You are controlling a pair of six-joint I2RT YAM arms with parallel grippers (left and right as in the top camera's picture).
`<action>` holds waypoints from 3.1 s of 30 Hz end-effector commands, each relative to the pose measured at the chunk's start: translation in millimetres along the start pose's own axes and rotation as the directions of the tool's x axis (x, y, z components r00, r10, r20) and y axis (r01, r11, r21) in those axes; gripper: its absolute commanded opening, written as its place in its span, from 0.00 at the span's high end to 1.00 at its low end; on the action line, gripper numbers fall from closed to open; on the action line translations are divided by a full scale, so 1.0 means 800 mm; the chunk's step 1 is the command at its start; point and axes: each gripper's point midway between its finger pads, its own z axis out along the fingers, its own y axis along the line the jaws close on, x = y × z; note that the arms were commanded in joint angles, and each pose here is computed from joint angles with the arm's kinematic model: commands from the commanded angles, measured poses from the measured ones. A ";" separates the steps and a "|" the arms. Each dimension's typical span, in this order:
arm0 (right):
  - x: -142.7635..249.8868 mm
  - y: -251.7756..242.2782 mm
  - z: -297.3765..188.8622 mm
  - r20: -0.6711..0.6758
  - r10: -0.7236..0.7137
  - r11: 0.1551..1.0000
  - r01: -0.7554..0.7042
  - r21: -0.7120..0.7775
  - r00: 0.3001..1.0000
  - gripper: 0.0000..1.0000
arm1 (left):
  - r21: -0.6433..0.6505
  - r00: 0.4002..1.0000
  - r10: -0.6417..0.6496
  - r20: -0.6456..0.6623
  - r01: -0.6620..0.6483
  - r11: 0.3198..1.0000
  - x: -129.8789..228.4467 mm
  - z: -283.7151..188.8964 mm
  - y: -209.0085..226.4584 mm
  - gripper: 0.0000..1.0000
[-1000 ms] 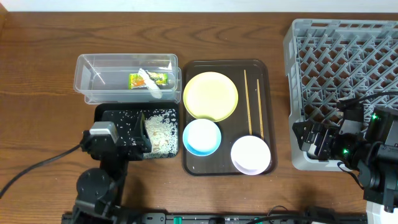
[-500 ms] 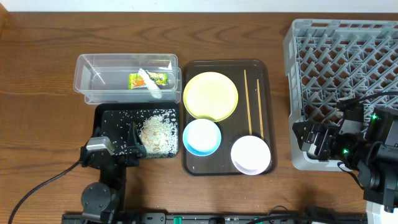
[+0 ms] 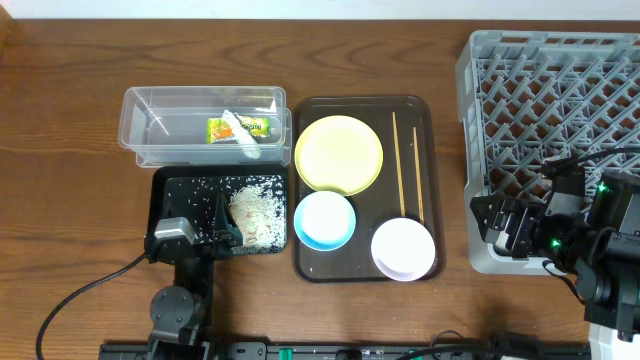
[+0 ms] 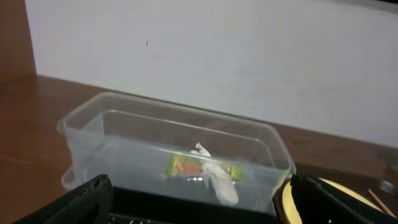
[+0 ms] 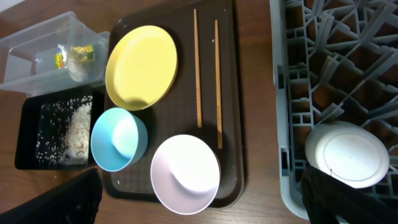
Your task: Sort waste into correct bins and load items into the dishwasher rack
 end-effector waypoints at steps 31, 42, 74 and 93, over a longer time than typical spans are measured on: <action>-0.002 0.007 -0.004 0.007 -0.017 1.000 0.017 -0.011 1.000 0.01 | -0.044 0.986 0.053 -0.156 -0.060 0.997 0.048 -0.004 0.015 0.07; -0.003 0.007 -0.004 0.007 -0.017 1.000 0.017 -0.011 1.000 0.01 | -0.044 0.986 0.053 -0.156 -0.060 0.997 0.048 -0.004 0.016 0.07; -0.003 0.007 -0.004 0.007 -0.017 1.000 0.017 -0.011 1.000 0.01 | -0.044 0.986 0.053 -0.156 -0.061 0.997 0.048 -0.004 0.016 0.07; -0.003 0.007 -0.004 0.007 -0.017 1.000 0.017 -0.011 1.000 0.01 | -0.044 0.986 0.053 -0.157 -0.061 0.997 0.048 -0.004 0.015 0.07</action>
